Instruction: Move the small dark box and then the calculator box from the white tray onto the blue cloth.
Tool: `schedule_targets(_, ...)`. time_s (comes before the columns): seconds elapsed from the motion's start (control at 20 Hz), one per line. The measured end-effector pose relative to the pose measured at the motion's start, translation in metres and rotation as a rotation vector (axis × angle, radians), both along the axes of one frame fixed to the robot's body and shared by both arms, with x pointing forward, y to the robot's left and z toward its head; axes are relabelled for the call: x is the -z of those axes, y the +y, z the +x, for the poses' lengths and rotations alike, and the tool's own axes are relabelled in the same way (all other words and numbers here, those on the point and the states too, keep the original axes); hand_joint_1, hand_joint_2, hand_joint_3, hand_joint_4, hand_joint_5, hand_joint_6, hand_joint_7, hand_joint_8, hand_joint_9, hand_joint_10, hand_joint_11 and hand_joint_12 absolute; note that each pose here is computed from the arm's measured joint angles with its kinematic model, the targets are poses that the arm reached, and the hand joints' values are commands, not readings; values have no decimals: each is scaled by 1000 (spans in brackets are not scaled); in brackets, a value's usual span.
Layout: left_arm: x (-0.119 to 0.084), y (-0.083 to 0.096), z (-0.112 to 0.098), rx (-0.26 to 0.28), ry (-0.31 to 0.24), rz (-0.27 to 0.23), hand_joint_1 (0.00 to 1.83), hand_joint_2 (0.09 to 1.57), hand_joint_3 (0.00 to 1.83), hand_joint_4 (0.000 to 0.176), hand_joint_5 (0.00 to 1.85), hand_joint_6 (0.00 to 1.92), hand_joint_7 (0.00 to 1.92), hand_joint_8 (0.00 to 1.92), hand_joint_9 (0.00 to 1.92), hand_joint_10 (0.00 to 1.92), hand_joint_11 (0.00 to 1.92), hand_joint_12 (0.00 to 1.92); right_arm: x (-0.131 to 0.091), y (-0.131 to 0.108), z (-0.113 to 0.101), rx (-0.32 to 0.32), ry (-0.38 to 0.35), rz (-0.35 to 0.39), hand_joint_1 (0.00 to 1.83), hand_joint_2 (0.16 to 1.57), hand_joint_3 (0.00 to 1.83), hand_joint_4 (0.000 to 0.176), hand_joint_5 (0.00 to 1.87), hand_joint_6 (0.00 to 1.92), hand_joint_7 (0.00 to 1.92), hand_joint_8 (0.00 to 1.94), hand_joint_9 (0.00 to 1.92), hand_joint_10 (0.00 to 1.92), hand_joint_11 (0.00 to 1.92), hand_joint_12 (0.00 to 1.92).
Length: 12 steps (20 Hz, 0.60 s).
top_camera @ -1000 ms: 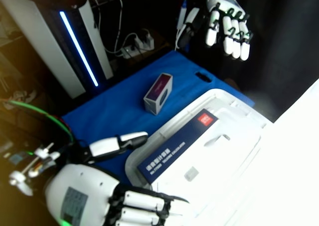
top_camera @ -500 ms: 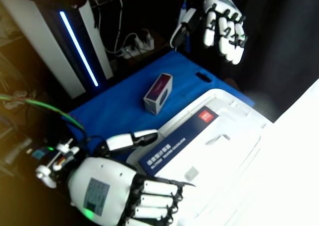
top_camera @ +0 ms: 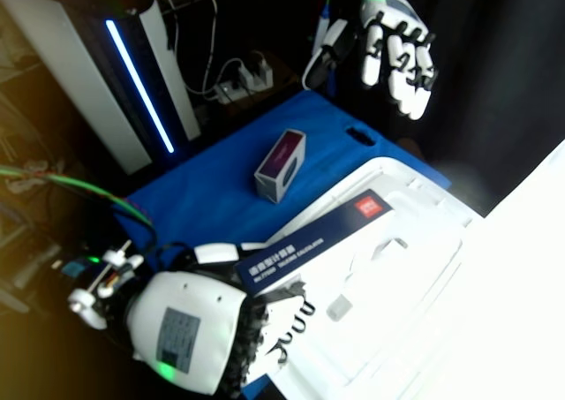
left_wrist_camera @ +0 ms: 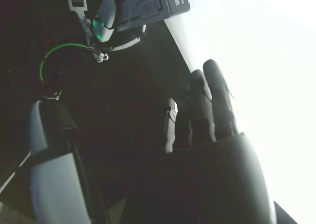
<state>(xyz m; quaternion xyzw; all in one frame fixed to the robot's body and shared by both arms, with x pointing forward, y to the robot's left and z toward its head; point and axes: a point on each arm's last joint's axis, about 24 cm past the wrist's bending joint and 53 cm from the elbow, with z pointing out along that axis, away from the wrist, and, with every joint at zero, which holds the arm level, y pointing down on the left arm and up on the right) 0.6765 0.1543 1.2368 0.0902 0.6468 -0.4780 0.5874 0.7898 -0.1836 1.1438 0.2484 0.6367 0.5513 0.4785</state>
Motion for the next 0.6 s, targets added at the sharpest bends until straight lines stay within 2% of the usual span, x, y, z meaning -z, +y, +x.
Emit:
schedule_targets(0.1, 0, 10, 9, -43, -4, 6, 744, 830, 0, 170, 55, 1, 105, 1, 172, 7, 0, 523, -6, 1, -5, -16, -16, -2, 1283, 1070, 0, 0, 1025, 668, 1171, 887, 1242, 746, 1051, 1366)
schedule_targets(0.15, 0, 14, 12, -59, -6, 15, 729, 806, 0, 161, 51, 0, 126, 3, 168, 3, 0, 477, -11, 1, -8, -23, -29, -2, 1194, 1083, 0, 0, 1045, 811, 1232, 506, 1258, 731, 1036, 1399)
schedule_targets(0.2, 1, 21, 18, -83, 1, 14, 713, 809, 0, 154, 51, 1, 129, 3, 162, 0, 0, 471, -16, 2, -11, -33, -46, 3, 1269, 1062, 0, 0, 1054, 666, 1211, 758, 1258, 733, 1025, 1405)
schedule_targets(0.25, 1, 29, 23, -109, 6, 15, 700, 832, 3, 145, 82, 5, 136, 2, 153, 1, 0, 543, -22, 2, -14, -43, -65, 8, 1192, 1083, 0, 0, 1048, 815, 1238, 483, 1263, 711, 1038, 1358)
schedule_targets(0.3, 1, 38, 30, -146, 9, 19, 688, 852, 10, 140, 91, 7, 143, 4, 149, 0, 0, 557, -30, 2, -17, -54, -90, 16, 1172, 1097, 0, 0, 1024, 885, 1315, 303, 1284, 714, 1081, 1327)
schedule_targets(0.35, 2, 45, 35, -174, 12, 23, 688, 862, 14, 120, 84, 3, 135, 0, 139, 0, 0, 561, -38, 5, -20, -68, -109, 11, 1171, 1092, 0, 0, 1030, 883, 1361, 225, 1296, 693, 1099, 1264)
schedule_targets(0.45, 5, 65, 46, -238, 39, 5, 643, 877, 7, 115, 48, 0, 136, 0, 164, 6, 0, 591, -70, 19, -30, -122, -183, 10, 1173, 1082, 0, 0, 1058, 837, 1405, 98, 1317, 642, 1110, 1207)
schedule_targets(0.5, 7, 73, 49, -264, 50, -4, 648, 879, 4, 122, 40, 0, 133, 0, 168, 5, 0, 568, -83, 25, -34, -142, -215, 28, 1173, 1082, 0, 0, 1059, 834, 1411, 88, 1325, 643, 1105, 1201)
schedule_targets(0.55, 10, 82, 53, -297, 58, -6, 676, 886, 4, 137, 42, 1, 145, 2, 165, 2, 0, 487, -94, 27, -40, -158, -248, 47, 1269, 1043, 4, 0, 1106, 612, 1279, 606, 1326, 578, 1136, 1202)
schedule_targets(0.6, 12, 88, 55, -321, 55, 7, 713, 887, 3, 151, 49, 3, 156, 6, 159, 0, 0, 468, -96, 31, -43, -172, -255, 40, 1189, 1075, 9, 0, 1053, 818, 1242, 453, 1338, 553, 1159, 1215)
